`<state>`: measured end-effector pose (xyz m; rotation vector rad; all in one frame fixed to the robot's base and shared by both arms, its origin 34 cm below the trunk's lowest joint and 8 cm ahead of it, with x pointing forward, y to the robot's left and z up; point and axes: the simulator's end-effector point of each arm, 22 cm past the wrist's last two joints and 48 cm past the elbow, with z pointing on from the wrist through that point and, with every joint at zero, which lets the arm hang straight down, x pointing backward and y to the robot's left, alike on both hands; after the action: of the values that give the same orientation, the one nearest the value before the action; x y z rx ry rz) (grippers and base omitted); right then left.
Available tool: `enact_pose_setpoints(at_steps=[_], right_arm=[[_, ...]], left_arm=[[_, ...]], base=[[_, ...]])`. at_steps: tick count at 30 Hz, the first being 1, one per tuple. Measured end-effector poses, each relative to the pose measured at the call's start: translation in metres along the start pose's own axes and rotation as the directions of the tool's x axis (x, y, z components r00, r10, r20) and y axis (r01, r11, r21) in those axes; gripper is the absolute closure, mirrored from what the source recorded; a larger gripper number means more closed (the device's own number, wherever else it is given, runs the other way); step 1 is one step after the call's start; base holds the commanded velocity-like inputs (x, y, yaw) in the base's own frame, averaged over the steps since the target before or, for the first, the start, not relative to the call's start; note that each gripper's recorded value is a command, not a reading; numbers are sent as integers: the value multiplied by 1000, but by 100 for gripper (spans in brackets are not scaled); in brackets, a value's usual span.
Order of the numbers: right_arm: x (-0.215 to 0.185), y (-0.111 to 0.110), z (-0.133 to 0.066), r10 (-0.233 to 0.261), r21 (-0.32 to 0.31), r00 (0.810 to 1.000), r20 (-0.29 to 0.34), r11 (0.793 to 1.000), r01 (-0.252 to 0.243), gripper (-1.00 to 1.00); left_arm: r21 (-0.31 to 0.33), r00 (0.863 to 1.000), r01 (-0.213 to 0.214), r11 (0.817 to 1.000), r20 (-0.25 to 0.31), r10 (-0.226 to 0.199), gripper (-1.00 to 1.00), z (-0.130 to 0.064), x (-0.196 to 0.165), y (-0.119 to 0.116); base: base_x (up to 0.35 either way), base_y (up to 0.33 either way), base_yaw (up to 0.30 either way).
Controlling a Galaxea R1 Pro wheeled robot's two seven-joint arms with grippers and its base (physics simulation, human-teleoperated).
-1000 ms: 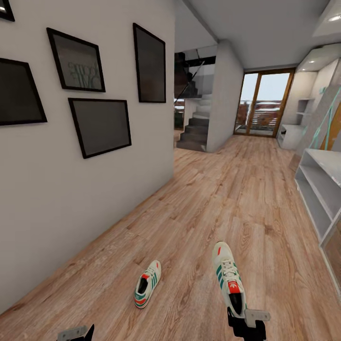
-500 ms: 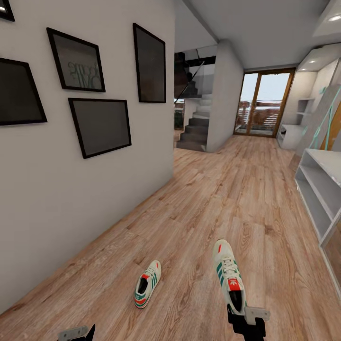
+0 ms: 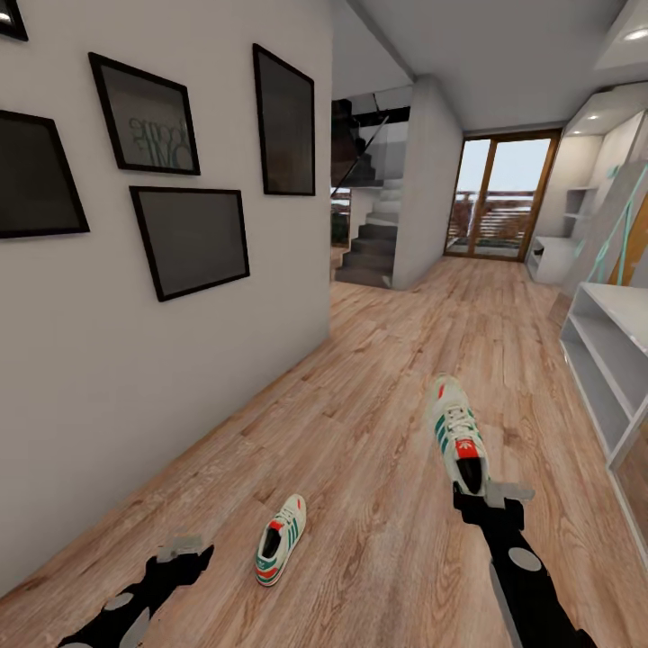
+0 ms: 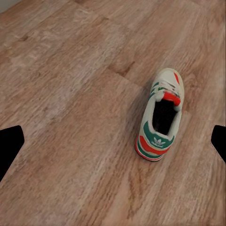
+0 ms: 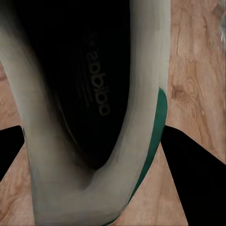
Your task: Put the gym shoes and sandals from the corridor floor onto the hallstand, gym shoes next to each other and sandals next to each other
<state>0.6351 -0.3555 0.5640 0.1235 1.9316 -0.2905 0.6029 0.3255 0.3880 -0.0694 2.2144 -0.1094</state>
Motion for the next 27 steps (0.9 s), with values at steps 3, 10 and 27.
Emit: enact_pose_setpoints(at_steps=[3,10,27], right_arm=[[-13,16,-2,-5,-59,1000,18,998,6,100],[-12,42,-6,-18,-154,1000,-4,988,17,100],[4,45,-5,-26,-162,998,-59,987,16,100]], left_arm=[[26,999,-21,999,-43,22,-100,12,-20,-13],[41,994,-62,997,-85,65,-100,19,-30,-23],[30,992,-68,997,-100,70,-100,19,-21,-18]], base=[[0,0,0],[0,0,-80],[146,116,-224]])
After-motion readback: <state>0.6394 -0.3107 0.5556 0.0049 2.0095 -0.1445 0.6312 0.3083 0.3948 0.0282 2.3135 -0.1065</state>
